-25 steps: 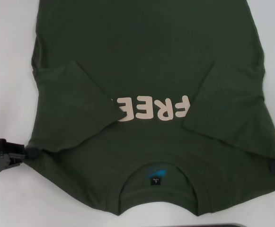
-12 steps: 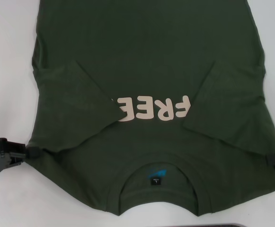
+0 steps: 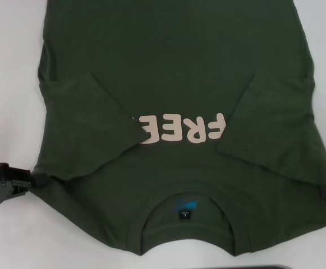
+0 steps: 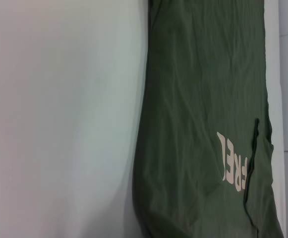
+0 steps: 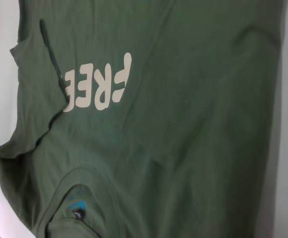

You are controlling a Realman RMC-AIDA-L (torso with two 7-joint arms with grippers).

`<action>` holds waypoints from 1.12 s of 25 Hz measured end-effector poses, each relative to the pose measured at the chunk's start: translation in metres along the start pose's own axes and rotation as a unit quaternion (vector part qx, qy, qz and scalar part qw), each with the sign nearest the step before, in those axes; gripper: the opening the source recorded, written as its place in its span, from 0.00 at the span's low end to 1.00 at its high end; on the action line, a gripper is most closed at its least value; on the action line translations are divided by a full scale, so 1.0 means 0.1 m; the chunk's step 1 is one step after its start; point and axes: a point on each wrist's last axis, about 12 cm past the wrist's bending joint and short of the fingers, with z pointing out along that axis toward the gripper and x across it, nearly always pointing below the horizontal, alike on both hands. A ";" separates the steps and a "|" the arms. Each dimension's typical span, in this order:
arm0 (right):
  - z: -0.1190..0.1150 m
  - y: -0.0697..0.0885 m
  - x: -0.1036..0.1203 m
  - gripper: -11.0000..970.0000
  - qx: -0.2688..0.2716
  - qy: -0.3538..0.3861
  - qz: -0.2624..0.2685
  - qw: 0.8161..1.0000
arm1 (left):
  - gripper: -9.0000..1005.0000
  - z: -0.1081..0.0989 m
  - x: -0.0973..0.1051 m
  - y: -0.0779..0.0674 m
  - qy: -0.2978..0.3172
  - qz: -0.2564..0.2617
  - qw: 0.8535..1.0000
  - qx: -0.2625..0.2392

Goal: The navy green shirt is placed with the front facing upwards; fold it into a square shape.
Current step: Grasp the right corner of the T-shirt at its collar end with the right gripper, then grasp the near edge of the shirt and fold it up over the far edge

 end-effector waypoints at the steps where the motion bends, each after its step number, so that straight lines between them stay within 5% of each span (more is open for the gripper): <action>1: 0.00 0.00 0.00 0.79 0.001 -0.001 0.000 1.000 | 0.06 0.00 0.00 0.00 0.000 0.000 1.000 0.000; 4: -0.01 -0.01 0.00 0.57 0.002 -0.001 0.001 1.000 | 0.06 0.00 0.00 0.00 0.000 0.000 1.000 0.000; 15: -0.04 -0.01 0.00 0.11 0.006 0.003 -0.001 1.000 | 0.06 -0.01 -0.04 -0.03 0.004 0.001 1.000 0.000; 28: -0.22 0.00 0.01 0.03 0.045 0.048 -0.004 0.998 | 0.06 -0.03 0.07 -0.07 0.103 0.012 0.994 -0.021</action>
